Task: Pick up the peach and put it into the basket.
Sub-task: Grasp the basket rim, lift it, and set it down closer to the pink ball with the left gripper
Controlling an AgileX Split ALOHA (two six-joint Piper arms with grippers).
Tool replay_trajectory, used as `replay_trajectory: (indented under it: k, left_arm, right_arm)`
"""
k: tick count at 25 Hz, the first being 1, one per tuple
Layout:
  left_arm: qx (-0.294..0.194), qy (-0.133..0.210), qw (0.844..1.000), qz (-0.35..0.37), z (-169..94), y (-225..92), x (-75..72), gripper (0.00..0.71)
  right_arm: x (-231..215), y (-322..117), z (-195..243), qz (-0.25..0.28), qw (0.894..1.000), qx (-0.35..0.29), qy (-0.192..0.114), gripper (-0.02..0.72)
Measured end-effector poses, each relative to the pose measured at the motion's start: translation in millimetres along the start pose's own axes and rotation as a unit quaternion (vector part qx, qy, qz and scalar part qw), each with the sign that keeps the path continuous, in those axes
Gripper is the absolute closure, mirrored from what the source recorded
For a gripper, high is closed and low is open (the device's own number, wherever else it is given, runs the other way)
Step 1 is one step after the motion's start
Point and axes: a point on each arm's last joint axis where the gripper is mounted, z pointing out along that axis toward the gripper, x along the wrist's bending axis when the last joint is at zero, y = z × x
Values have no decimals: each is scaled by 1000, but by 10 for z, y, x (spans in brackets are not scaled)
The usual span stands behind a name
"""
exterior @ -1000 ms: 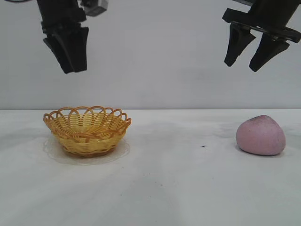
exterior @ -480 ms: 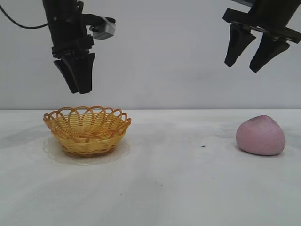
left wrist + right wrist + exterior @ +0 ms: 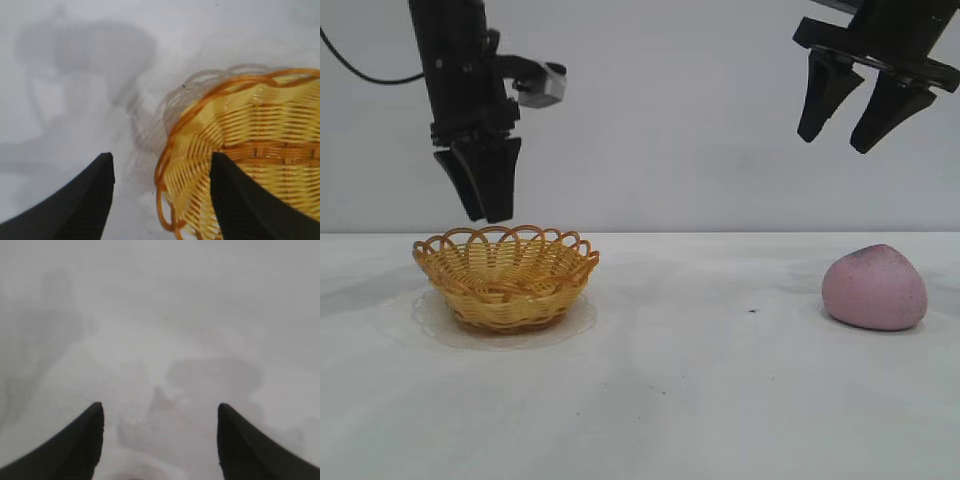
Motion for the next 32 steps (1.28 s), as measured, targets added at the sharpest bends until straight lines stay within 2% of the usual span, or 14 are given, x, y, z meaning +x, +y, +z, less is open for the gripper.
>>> replay_trajectory:
  k: [5, 10, 12, 14, 15, 16, 19, 22, 23, 27, 29, 32]
  left_arm:
    - [2, -1, 1000, 0, 23, -3, 3, 300]
    - [22, -17, 1000, 7, 275, -40, 28, 300]
    - [27, -22, 999, 16, 347, -51, 34, 387]
    - [29, -24, 999, 18, 360, -54, 32, 546]
    - [29, -25, 999, 19, 357, -47, 26, 600]
    - [30, -25, 999, 15, 357, -49, 24, 636]
    - [32, -26, 999, -31, 328, -50, 14, 636]
    - [26, -19, 996, -88, 204, -36, 1, 636]
    - [21, -14, 994, -105, 134, -26, -5, 710]
    - [-23, 0, 983, -182, -237, 37, -57, 710]
    - [-49, -6, 973, -227, -414, 70, -102, 710]
    - [-81, -32, 958, -274, -597, 118, -180, 710]
  right_arm:
    - [0, 0, 0, 0, 1000, 0, 0, 241]
    - [0, 0, 0, 0, 1000, 0, 0, 241]
    - [1, -1, 0, 0, 1000, 1, 0, 241]
    - [2, -4, 0, 0, 1000, 2, 1, 241]
    - [3, -5, 0, 0, 1000, 3, 2, 241]
    - [4, -6, 0, 0, 1000, 4, 2, 241]
    - [4, -8, 0, 0, 1000, 4, 2, 241]
    - [3, -8, 0, -1, 1000, 5, 2, 241]
    - [4, -9, 0, -1, 1000, 5, 2, 241]
    - [3, -11, 0, -1, 1000, 6, 2, 241]
    - [3, -11, 0, -1, 1000, 6, 2, 241]
    - [2, -11, 0, -2, 1000, 6, 1, 241]
